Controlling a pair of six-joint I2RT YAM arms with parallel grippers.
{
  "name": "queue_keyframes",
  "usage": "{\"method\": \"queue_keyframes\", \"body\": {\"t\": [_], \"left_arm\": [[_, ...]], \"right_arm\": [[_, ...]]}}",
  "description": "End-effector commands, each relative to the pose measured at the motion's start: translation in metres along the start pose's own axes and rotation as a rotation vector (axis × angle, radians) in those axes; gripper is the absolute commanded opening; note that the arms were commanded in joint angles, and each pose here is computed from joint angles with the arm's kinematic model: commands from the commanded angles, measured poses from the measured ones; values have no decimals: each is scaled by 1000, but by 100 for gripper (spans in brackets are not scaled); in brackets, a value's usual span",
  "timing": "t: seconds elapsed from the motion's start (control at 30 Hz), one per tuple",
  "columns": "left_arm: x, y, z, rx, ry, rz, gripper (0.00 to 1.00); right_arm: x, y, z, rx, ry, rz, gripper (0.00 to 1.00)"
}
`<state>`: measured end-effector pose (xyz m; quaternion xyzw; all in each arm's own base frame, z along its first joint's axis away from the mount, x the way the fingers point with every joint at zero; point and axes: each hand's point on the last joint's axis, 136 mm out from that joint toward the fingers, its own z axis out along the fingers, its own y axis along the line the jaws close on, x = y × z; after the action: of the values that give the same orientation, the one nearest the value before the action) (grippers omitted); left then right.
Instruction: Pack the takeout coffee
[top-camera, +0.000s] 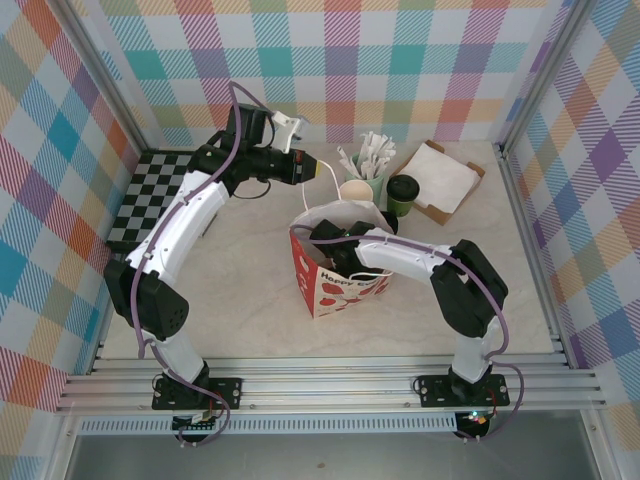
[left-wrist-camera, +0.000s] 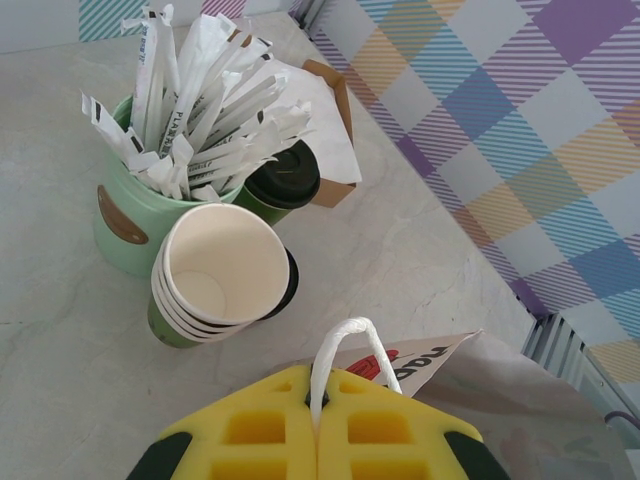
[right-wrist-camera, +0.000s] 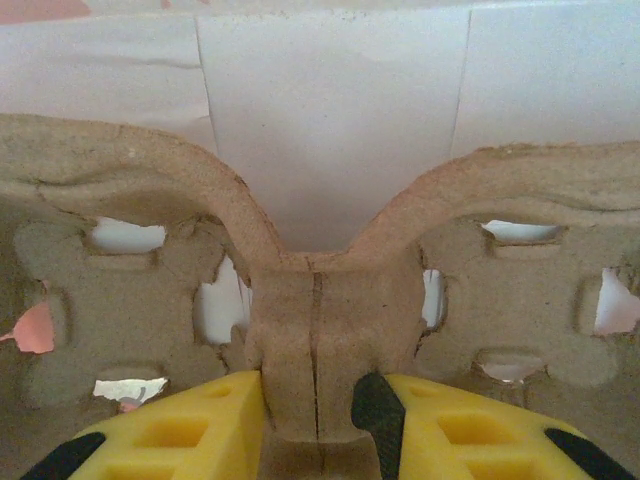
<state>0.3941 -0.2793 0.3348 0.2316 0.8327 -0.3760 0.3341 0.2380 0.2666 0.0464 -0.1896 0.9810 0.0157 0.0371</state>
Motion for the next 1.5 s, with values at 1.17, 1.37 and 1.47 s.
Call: {"method": "queue_keyframes", "body": {"t": [1.17,1.37,1.47], "left_arm": [[9,8,1,11,25,-2,0],[9,14,-1,-11,23,0,0],[6,13,-4,37,6,-11,0]], "right_arm": [[-38,2,-70,-37,-246,21,76],[-34,-5,-98,-23,-257,85,90],[-32,-10,-107,-8,-263,82,100]]}}
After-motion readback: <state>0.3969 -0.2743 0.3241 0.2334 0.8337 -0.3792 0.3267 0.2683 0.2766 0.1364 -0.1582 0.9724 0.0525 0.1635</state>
